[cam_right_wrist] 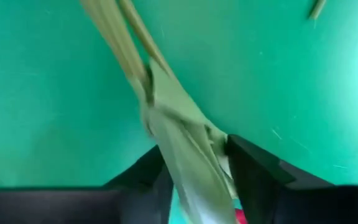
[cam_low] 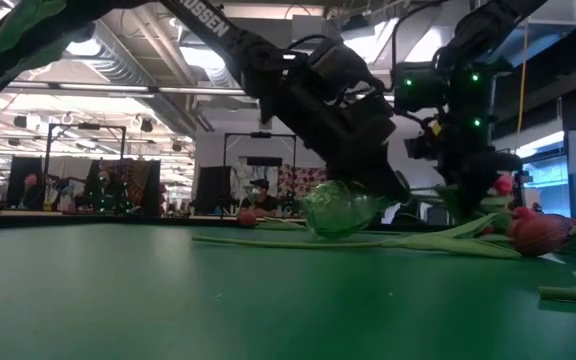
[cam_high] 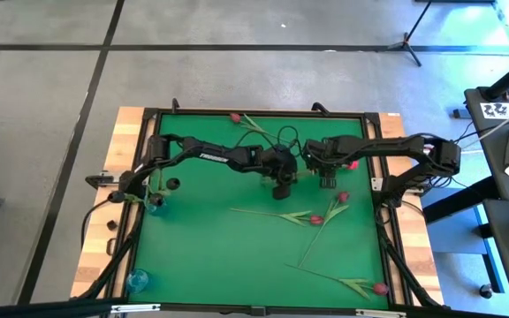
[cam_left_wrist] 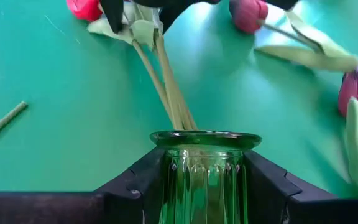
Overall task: Sort flowers into vase by color
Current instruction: Adjust the green vase on the top right of the table
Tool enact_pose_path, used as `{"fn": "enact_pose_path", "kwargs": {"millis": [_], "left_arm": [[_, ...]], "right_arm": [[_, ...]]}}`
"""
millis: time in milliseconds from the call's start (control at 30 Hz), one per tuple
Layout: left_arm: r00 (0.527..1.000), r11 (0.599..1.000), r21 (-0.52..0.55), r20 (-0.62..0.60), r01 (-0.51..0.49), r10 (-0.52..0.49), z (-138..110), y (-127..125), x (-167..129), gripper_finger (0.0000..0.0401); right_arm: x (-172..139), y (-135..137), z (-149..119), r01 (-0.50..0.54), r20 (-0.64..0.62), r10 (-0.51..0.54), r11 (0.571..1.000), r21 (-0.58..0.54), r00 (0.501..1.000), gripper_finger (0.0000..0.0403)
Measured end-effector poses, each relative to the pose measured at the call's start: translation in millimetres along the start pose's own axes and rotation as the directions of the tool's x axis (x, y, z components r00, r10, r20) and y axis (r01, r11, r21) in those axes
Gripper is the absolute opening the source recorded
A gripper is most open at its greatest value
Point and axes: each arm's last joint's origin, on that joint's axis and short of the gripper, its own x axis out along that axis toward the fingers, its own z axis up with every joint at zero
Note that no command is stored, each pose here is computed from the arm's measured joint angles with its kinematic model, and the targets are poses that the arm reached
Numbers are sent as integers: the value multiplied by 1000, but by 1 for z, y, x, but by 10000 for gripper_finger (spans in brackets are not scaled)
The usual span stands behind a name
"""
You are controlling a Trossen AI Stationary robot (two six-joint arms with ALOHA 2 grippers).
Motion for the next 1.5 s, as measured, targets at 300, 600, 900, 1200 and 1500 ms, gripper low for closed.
{"fn": "enact_pose_path", "kwargs": {"millis": [300, 600, 900, 1200, 1500], "left_arm": [[995, 997, -45, 76, -61, 64, 3, 7, 5, 158], [990, 995, -56, 116, -79, 85, 6, 9, 7, 158], [989, 994, -62, 118, -87, 94, 6, 13, 6, 158], [988, 994, -51, 119, -96, 102, 6, 17, 6, 158], [988, 995, -34, 121, -97, 101, 6, 18, 5, 158]], "right_arm": [[-28, -6, 5, -16, 40, 16, 1000, -3, 999, 178], [-53, -12, 8, -25, 9, 26, 1000, -13, 1000, 302], [-98, -18, 0, -42, 63, 34, 989, 145, 997, 321], [-129, 4, -65, -388, 405, 39, 384, 838, 913, 287], [-83, 35, -70, -486, 568, -5, -523, 700, 823, 278]]}}
